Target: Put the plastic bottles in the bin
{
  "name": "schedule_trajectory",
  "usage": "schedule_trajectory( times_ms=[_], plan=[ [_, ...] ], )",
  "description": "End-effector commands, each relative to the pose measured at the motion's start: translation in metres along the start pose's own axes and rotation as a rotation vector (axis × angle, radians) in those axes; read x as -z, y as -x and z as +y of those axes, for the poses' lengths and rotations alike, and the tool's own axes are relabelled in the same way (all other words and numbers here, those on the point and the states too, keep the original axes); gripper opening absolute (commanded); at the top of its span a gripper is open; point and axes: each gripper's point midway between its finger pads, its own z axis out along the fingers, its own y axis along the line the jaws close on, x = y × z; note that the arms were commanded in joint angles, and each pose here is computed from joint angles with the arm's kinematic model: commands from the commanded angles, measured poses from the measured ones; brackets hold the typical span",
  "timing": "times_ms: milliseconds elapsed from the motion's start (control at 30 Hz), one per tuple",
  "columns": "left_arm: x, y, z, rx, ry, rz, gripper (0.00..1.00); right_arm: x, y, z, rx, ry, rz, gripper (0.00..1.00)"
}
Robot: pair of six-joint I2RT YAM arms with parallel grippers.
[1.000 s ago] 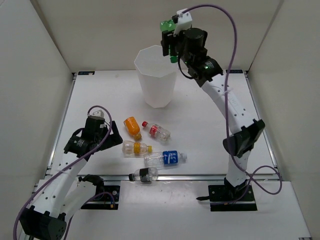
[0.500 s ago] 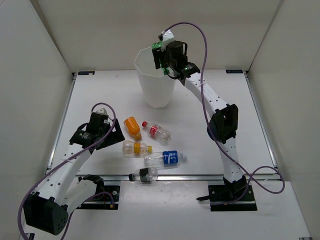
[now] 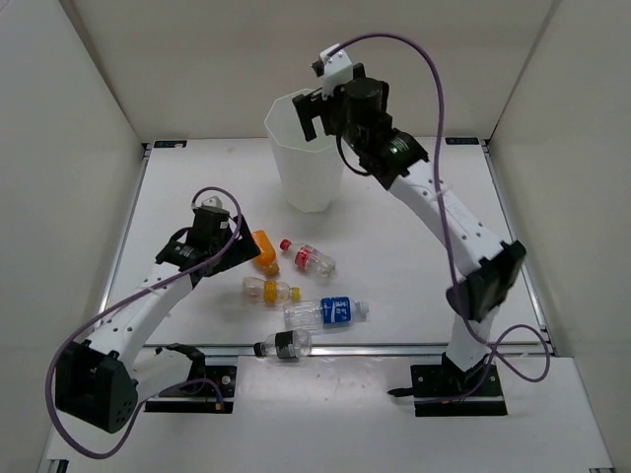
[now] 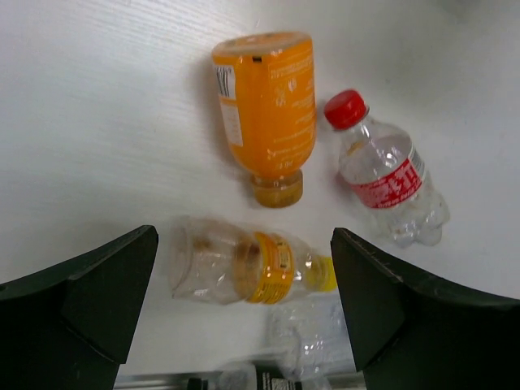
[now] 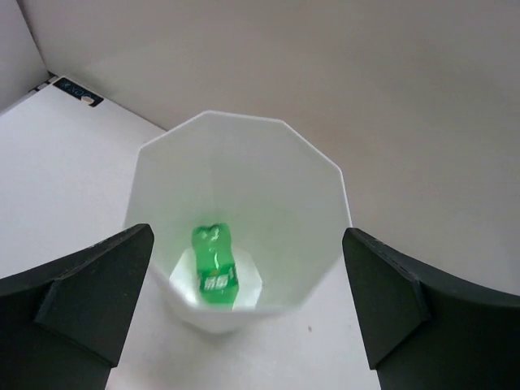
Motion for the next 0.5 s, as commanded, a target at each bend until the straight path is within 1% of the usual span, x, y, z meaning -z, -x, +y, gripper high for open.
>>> schedule_trajectory(
  times_ms=[0, 33, 67, 100, 133, 167, 200, 233, 267, 300, 367, 400, 433, 467],
  plan=[
    [-0.009, 0.038, -0.018, 0.076, -0.021, -0.136, 0.99, 0.063, 0.006, -0.009, 0.054, -0.11, 0.049, 1.0],
    [-0.016, 0.043, -0.017, 0.091, -0.008, -0.153, 0.99, 0.083, -0.008, -0.016, 0.05, -0.139, 0.083, 1.0],
    [-0.02, 0.049, -0.017, 0.112, -0.006, -0.17, 0.98, 0.107, 0.001, -0.019, 0.008, -0.151, 0.058, 1.0],
    [-0.026, 0.052, -0.019, 0.115, -0.011, -0.177, 0.98, 0.121, -0.021, -0.015, -0.019, -0.148, 0.093, 0.99],
    [-0.033, 0.054, -0.017, 0.116, 0.002, -0.183, 0.99, 0.125, -0.049, -0.009, -0.018, -0.138, 0.153, 0.99],
    [-0.036, 0.06, -0.019, 0.124, 0.004, -0.202, 0.99, 0.145, -0.05, -0.012, -0.073, -0.143, 0.153, 0.99],
    [-0.042, 0.065, -0.021, 0.128, 0.006, -0.199, 0.98, 0.156, -0.069, -0.009, -0.126, -0.13, 0.191, 0.99],
    [-0.049, 0.063, -0.022, 0.125, 0.016, -0.189, 0.99, 0.164, -0.089, -0.009, -0.145, -0.123, 0.235, 0.99],
    [-0.049, 0.069, -0.027, 0.119, 0.016, -0.21, 0.99, 0.174, -0.092, -0.01, -0.203, -0.119, 0.234, 0.99],
    [-0.057, 0.065, -0.025, 0.105, 0.05, -0.206, 0.99, 0.179, -0.113, -0.007, -0.237, -0.109, 0.282, 0.99],
    [-0.065, 0.068, -0.028, 0.093, 0.064, -0.226, 0.99, 0.196, -0.135, -0.008, -0.274, -0.11, 0.316, 0.99],
    [-0.071, 0.067, -0.025, 0.097, 0.073, -0.213, 0.98, 0.202, -0.133, -0.01, -0.302, -0.11, 0.307, 0.99],
    [-0.082, 0.067, -0.019, 0.107, 0.093, -0.197, 0.99, 0.204, -0.152, -0.01, -0.316, -0.122, 0.352, 0.99],
    [-0.088, 0.06, -0.019, 0.108, 0.096, -0.156, 0.99, 0.21, -0.151, -0.013, -0.324, -0.124, 0.341, 1.0]
  ],
)
